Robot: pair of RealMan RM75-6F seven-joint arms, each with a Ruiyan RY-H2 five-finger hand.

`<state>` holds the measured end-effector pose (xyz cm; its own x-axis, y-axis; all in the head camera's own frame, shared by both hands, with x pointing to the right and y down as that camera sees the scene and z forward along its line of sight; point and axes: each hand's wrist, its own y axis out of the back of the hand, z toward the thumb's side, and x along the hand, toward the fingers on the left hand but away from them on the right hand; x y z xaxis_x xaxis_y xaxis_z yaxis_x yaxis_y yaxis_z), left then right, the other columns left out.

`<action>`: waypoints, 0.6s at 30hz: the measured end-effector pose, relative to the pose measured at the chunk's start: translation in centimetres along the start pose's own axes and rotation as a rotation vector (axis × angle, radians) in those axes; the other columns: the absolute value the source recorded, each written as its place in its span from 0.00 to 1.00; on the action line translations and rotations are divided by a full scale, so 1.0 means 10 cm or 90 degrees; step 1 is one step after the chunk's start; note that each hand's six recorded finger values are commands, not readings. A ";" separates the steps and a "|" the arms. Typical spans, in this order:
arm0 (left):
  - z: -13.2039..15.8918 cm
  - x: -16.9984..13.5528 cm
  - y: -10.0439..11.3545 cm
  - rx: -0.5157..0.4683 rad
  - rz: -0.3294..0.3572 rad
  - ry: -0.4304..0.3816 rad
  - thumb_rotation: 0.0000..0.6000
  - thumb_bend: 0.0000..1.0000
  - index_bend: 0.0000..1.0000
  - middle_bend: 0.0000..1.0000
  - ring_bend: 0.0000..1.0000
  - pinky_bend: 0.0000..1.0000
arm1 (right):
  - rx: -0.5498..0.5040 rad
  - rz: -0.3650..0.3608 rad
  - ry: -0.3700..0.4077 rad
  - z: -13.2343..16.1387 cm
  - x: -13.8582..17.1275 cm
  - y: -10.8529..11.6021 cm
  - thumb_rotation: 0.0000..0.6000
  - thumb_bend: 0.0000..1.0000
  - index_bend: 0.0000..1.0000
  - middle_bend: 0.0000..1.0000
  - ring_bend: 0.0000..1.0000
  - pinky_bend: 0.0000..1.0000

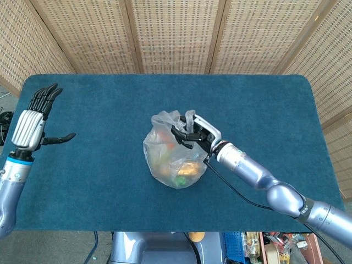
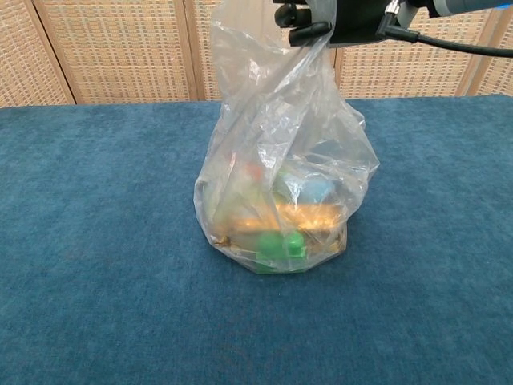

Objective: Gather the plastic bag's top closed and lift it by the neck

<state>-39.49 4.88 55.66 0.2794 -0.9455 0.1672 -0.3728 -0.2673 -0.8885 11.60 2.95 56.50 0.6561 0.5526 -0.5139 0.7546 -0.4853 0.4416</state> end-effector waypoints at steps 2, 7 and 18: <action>-0.03 -0.07 -0.02 0.003 -0.009 0.013 1.00 0.13 0.00 0.00 0.00 0.00 | 0.020 -0.004 -0.005 0.00 0.02 0.02 1.00 1.00 0.82 0.81 0.70 0.87; -0.14 -0.33 -0.04 0.001 -0.029 0.067 1.00 0.13 0.00 0.00 0.00 0.00 | 0.079 -0.012 -0.020 0.02 0.07 0.04 1.00 1.00 0.85 0.81 0.70 0.87; -0.40 -0.92 -0.07 0.007 -0.033 0.165 1.00 0.14 0.00 0.00 0.00 0.00 | 0.148 -0.021 -0.019 0.11 0.10 -0.04 1.00 1.00 0.87 0.81 0.70 0.87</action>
<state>-45.33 13.00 56.50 0.0609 -0.9472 0.3148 -0.3540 -0.3154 -0.8805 11.90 2.93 55.00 0.6283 0.5519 -0.5484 0.7517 -0.6124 0.2448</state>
